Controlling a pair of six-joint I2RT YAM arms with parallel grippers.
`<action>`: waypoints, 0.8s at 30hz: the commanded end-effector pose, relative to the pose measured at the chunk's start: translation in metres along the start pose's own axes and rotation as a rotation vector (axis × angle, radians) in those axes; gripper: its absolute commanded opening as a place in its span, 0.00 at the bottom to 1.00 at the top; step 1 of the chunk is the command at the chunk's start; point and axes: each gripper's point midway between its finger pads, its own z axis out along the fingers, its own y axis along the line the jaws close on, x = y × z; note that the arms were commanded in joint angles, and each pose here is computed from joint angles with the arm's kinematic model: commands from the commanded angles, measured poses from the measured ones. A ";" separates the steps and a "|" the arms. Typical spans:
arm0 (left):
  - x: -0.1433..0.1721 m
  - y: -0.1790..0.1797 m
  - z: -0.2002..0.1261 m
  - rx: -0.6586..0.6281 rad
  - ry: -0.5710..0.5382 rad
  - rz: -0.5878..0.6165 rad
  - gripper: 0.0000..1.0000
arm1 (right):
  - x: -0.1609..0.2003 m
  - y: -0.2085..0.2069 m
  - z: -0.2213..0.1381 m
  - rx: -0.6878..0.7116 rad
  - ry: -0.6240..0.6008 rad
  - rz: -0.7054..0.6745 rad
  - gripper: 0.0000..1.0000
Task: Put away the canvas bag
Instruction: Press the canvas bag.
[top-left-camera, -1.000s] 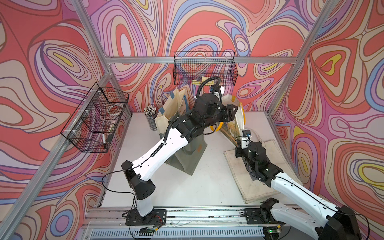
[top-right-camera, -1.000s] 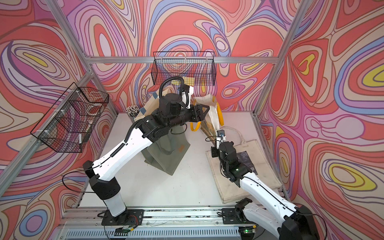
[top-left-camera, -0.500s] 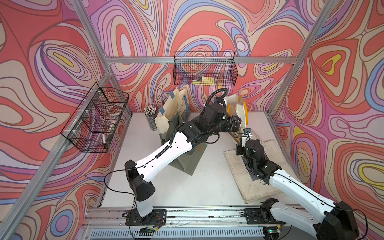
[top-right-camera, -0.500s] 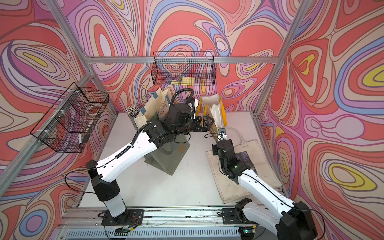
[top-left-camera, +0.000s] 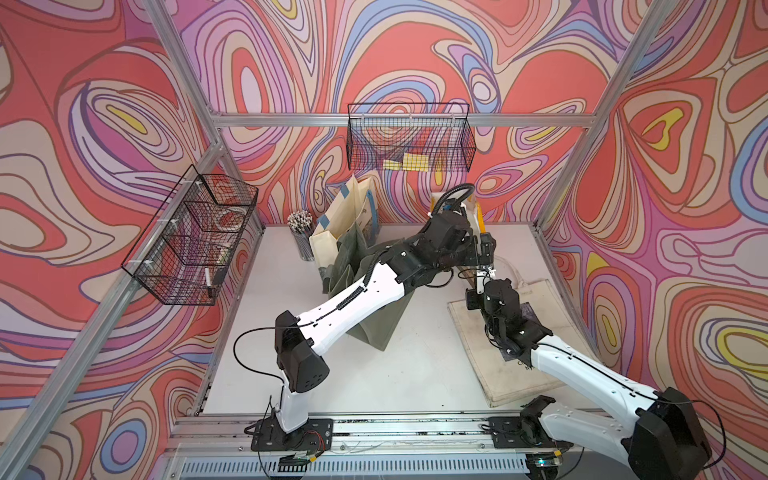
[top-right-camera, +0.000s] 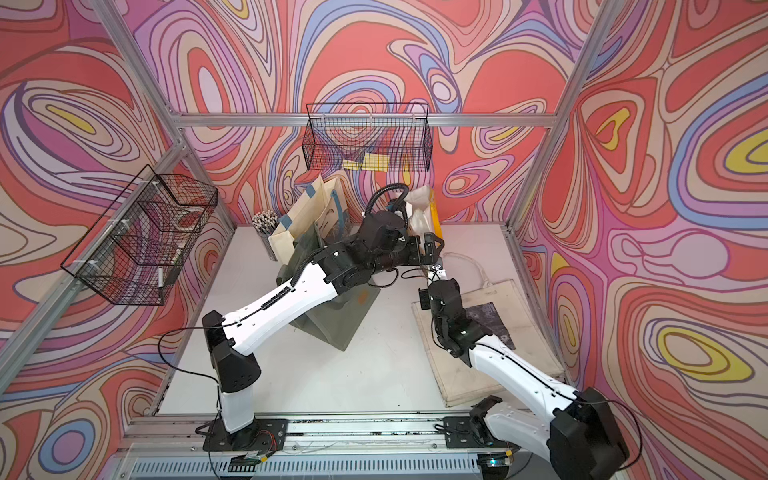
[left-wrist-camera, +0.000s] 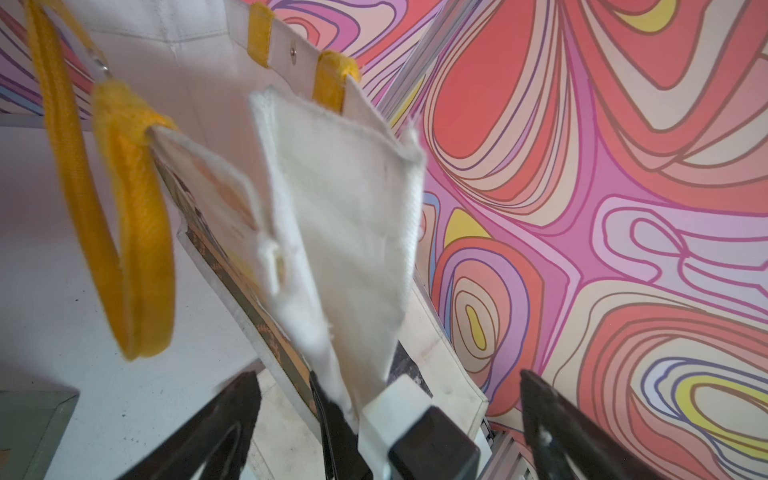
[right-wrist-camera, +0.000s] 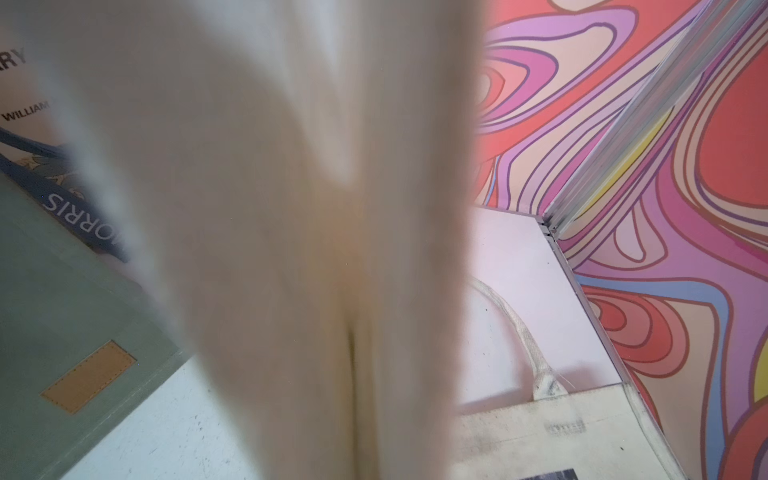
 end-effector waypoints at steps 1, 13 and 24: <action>-0.019 0.000 0.002 -0.041 -0.071 0.007 0.99 | -0.028 -0.004 -0.007 0.023 -0.127 0.055 0.00; -0.014 0.011 0.014 -0.040 -0.026 0.031 0.33 | -0.029 0.015 -0.014 -0.035 -0.164 0.029 0.00; -0.027 -0.004 -0.011 0.043 0.047 0.230 0.00 | -0.028 0.046 -0.037 -0.274 -0.125 -0.035 0.23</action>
